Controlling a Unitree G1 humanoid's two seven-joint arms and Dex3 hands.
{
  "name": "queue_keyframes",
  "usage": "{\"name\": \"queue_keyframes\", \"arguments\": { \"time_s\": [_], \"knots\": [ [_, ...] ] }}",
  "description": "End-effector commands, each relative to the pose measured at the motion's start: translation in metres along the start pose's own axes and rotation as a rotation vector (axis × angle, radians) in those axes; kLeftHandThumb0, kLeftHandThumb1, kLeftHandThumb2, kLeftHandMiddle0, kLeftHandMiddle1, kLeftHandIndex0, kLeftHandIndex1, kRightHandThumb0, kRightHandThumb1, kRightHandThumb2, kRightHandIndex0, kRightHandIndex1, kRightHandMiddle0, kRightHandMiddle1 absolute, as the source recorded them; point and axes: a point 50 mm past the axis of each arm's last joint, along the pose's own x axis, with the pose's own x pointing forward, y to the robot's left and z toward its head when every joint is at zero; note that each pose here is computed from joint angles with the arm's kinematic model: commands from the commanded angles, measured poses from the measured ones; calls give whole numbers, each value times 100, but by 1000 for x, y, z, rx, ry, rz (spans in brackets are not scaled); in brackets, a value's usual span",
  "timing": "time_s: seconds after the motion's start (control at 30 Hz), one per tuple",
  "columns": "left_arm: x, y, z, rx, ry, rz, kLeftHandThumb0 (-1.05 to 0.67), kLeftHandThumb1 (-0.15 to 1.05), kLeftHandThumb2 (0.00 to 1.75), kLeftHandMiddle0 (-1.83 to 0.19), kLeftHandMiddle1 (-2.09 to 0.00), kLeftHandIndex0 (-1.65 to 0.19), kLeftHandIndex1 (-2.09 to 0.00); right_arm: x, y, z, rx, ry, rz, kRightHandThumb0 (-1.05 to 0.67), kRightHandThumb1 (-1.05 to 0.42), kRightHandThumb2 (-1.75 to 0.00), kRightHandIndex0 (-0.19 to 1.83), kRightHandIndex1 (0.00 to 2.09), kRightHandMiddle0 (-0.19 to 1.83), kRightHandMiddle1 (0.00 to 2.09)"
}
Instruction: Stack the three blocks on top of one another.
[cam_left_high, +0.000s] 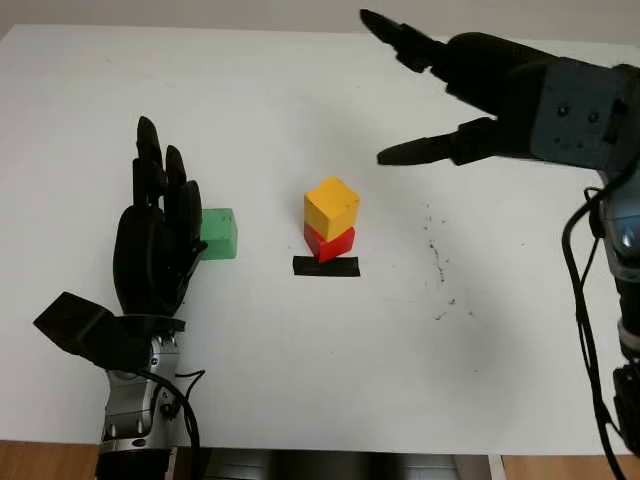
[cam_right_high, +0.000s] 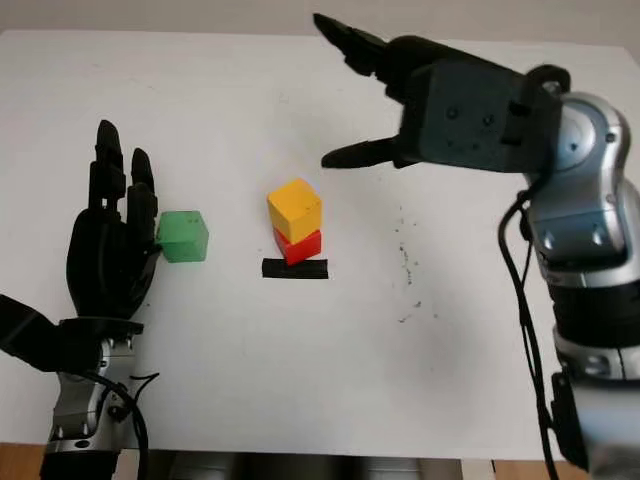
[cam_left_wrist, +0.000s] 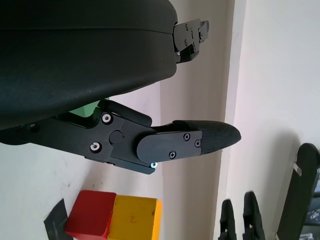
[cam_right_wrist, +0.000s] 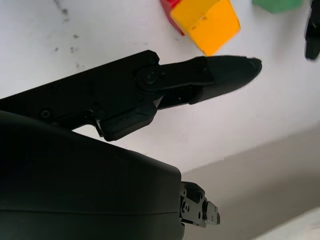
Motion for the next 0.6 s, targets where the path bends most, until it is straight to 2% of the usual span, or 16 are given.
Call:
{"name": "queue_keyframes", "arguments": {
  "time_s": [0.0, 0.1, 0.23, 0.33, 0.4, 0.57],
  "knots": [
    [2, 5, 5, 15, -10, -12, -64, 105, 44, 19, 0, 19, 0, -4, 12, -13, 73, 5, -24, -85, -105, -52, -19, 0, -19, 0],
    [4, 13, 10, 49, -18, -46, -63, 105, 46, 19, -1, 19, 0, -9, 30, -25, 140, 31, -63, -84, -105, -65, -19, 0, -19, 0],
    [10, 27, 21, 106, -18, -106, -63, 105, 47, 7, -8, 12, -5, -12, 49, -34, 234, 61, -86, -83, -105, -67, -19, 0, -19, 0],
    [14, 36, 30, 144, -33, -96, -62, 105, 38, -18, -10, -3, -9, -13, 59, -37, 342, 63, -123, -81, -105, -65, -19, 0, -19, 0],
    [17, 40, 37, 180, -75, -67, -56, 105, 31, -34, -11, -10, -9, -13, 66, -39, 373, 72, -143, -80, -105, -64, -19, 0, -19, 0],
    [26, 48, 55, 344, -147, -25, -45, 105, 21, -58, -9, -19, -8, -12, 76, -42, 344, 83, -180, -79, -105, -67, -19, 0, -19, 0]
  ]
}}
